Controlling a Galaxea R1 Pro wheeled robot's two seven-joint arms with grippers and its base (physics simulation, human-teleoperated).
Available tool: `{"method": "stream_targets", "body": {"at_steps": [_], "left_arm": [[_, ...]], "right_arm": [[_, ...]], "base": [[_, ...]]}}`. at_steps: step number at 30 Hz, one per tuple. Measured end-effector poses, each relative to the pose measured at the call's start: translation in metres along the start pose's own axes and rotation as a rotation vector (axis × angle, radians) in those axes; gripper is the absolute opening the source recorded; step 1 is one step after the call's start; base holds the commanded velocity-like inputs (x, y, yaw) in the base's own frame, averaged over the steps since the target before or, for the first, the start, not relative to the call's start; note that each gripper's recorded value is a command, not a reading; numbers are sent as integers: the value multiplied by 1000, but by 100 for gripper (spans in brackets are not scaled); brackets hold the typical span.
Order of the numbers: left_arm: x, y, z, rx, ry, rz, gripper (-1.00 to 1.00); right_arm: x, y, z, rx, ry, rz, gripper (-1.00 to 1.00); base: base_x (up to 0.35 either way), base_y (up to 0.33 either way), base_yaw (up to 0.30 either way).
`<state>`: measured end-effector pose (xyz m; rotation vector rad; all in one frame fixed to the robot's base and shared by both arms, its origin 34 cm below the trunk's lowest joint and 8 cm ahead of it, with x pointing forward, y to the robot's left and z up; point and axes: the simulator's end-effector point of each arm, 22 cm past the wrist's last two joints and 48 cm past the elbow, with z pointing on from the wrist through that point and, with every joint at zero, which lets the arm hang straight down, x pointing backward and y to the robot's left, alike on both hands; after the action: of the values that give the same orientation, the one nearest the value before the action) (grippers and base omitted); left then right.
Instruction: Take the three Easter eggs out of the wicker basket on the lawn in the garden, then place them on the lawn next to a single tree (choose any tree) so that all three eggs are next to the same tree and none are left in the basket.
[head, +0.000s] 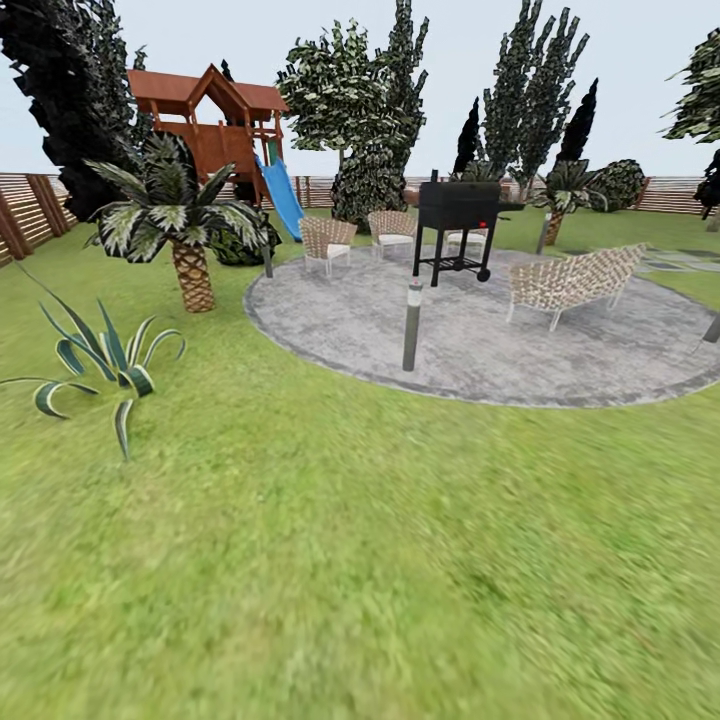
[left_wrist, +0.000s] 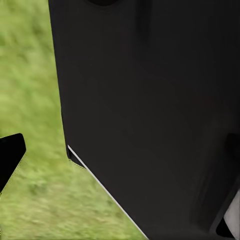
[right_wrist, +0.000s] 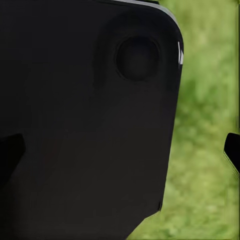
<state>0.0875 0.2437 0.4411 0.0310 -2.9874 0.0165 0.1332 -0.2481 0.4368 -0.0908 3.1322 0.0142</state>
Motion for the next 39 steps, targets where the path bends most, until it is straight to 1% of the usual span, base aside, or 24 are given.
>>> {"method": "stream_targets", "body": {"at_steps": [39], "left_arm": [[0, 1, 0, -1, 0, 0, 100]], "right_arm": [[0, 0, 0, 0, 1, 0, 100]], "base": [[334, 0, 0]]}}
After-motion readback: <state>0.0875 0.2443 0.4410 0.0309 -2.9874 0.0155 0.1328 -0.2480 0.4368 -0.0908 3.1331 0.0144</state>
